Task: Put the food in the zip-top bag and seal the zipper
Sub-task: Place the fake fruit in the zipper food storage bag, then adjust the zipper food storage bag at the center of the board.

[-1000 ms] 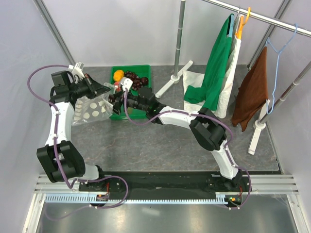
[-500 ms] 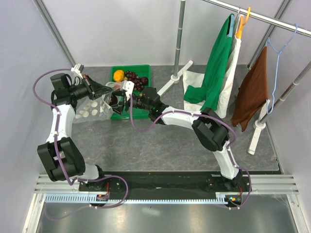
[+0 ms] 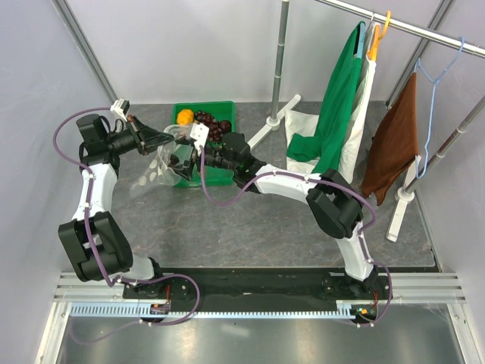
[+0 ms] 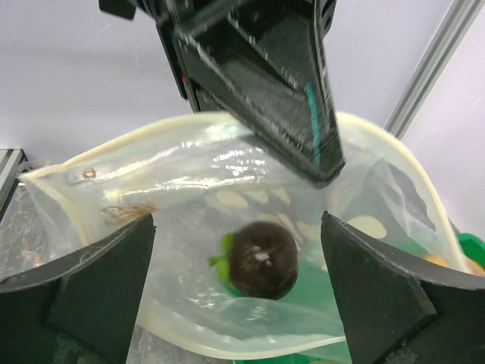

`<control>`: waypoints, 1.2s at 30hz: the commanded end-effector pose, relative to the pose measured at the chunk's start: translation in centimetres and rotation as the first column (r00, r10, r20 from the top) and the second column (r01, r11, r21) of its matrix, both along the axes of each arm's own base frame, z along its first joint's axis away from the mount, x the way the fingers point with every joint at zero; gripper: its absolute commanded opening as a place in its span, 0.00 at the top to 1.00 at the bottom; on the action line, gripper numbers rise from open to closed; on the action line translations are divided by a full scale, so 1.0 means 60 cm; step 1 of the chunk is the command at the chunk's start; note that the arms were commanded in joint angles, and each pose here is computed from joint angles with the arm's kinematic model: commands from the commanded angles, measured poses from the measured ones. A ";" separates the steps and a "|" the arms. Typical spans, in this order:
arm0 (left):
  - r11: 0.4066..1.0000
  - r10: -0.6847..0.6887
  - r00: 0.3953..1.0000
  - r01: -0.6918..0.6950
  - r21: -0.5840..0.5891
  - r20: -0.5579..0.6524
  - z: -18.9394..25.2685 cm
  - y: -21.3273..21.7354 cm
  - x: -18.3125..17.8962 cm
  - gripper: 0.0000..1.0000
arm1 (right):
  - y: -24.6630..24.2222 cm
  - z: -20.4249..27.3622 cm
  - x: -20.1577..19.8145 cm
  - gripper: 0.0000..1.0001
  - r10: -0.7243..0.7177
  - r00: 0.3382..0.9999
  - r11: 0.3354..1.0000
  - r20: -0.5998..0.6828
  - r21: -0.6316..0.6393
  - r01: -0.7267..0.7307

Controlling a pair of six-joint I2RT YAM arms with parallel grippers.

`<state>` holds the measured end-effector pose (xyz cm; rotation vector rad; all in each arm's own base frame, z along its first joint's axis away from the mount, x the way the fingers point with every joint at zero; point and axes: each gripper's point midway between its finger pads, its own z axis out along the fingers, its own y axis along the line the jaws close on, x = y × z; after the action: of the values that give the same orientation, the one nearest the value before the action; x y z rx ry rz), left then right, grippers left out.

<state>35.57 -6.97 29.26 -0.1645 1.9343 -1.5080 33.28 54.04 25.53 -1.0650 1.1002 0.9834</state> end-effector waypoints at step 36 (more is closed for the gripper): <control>0.986 -0.001 0.989 -0.023 0.163 0.145 0.003 -0.025 -0.019 0.98 | -0.079 0.063 0.039 0.68 -0.057 0.430 0.984 -0.901 0.022 0.175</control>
<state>34.63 -8.52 28.00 -0.0822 1.9603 -1.3890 35.59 48.58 25.38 -0.2741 1.9992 1.4426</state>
